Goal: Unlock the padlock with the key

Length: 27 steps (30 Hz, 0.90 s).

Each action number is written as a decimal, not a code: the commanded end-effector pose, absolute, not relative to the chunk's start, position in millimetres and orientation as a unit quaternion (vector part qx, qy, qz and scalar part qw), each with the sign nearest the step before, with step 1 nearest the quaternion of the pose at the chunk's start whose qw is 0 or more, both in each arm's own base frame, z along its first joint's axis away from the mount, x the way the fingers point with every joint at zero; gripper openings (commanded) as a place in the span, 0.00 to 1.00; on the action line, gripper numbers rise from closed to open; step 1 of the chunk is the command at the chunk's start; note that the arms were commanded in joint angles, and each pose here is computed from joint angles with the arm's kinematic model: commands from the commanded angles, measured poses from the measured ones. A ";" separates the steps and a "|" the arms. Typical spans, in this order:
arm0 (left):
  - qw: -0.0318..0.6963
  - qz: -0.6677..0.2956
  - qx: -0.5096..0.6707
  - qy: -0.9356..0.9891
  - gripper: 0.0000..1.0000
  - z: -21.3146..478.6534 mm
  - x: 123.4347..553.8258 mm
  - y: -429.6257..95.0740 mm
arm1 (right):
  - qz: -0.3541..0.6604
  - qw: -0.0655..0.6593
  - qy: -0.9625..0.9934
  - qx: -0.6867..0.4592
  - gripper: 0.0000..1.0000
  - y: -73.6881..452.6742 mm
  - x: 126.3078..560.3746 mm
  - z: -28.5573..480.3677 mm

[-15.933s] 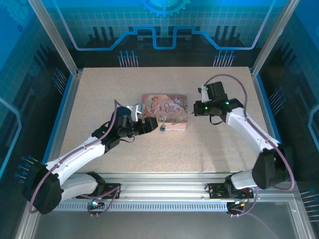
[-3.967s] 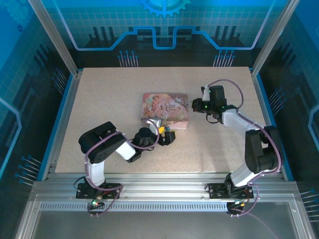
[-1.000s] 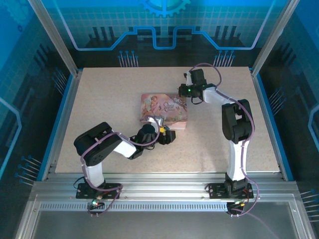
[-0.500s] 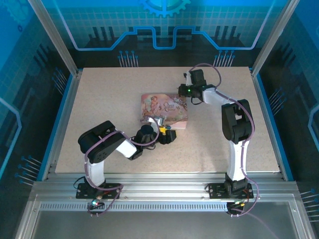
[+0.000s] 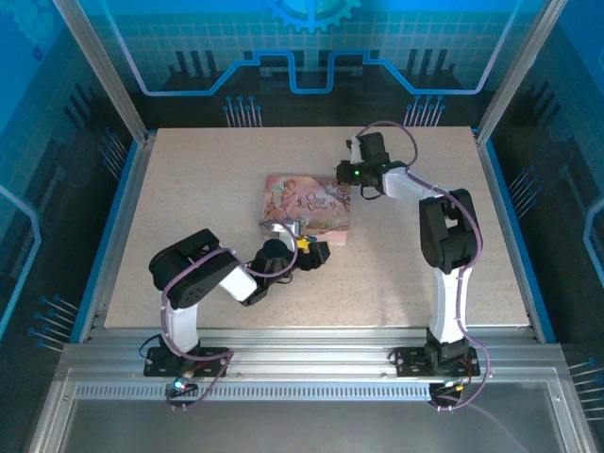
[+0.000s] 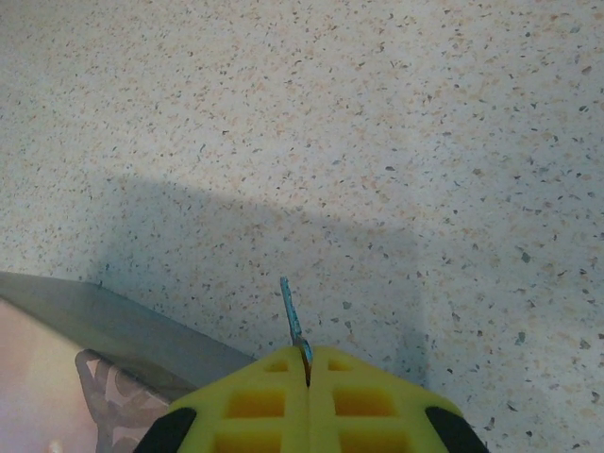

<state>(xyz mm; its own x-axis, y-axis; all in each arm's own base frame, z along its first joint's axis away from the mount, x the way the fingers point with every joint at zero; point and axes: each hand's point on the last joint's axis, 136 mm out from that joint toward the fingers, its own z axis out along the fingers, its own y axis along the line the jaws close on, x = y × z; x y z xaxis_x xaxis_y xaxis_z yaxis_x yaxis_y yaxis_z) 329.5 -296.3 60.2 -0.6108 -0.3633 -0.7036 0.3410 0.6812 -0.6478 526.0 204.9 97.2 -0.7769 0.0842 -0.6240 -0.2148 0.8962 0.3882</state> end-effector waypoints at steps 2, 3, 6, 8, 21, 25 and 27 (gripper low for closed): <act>0.466 -0.397 -0.026 0.790 0.86 70.4 337.5 -286.7 | 0.228 0.288 0.929 -0.049 0.00 217.1 500.3 80.7; 0.465 -0.403 -0.020 0.788 0.84 71.8 336.2 -289.2 | 0.228 0.288 0.929 -0.049 0.00 218.0 500.5 80.7; 0.465 -0.426 -0.006 0.776 0.77 78.4 331.7 -293.8 | 0.228 0.287 0.929 -0.049 0.00 218.8 500.0 79.7; 0.466 -0.441 -0.007 0.767 0.73 80.6 328.8 -292.4 | 0.229 0.287 0.929 -0.051 0.00 219.8 499.9 79.9; 0.450 -0.461 -0.012 0.765 0.52 81.0 322.2 -286.0 | 0.227 0.289 0.929 -0.052 0.00 219.5 499.3 81.9; 0.446 -0.464 -0.012 0.765 0.52 82.8 317.8 -282.8 | 0.227 0.290 0.929 -0.051 0.00 218.8 499.4 82.2; 0.444 -0.464 -0.013 0.766 0.54 81.7 316.7 -281.7 | 0.228 0.289 0.928 -0.051 0.00 219.6 499.0 82.1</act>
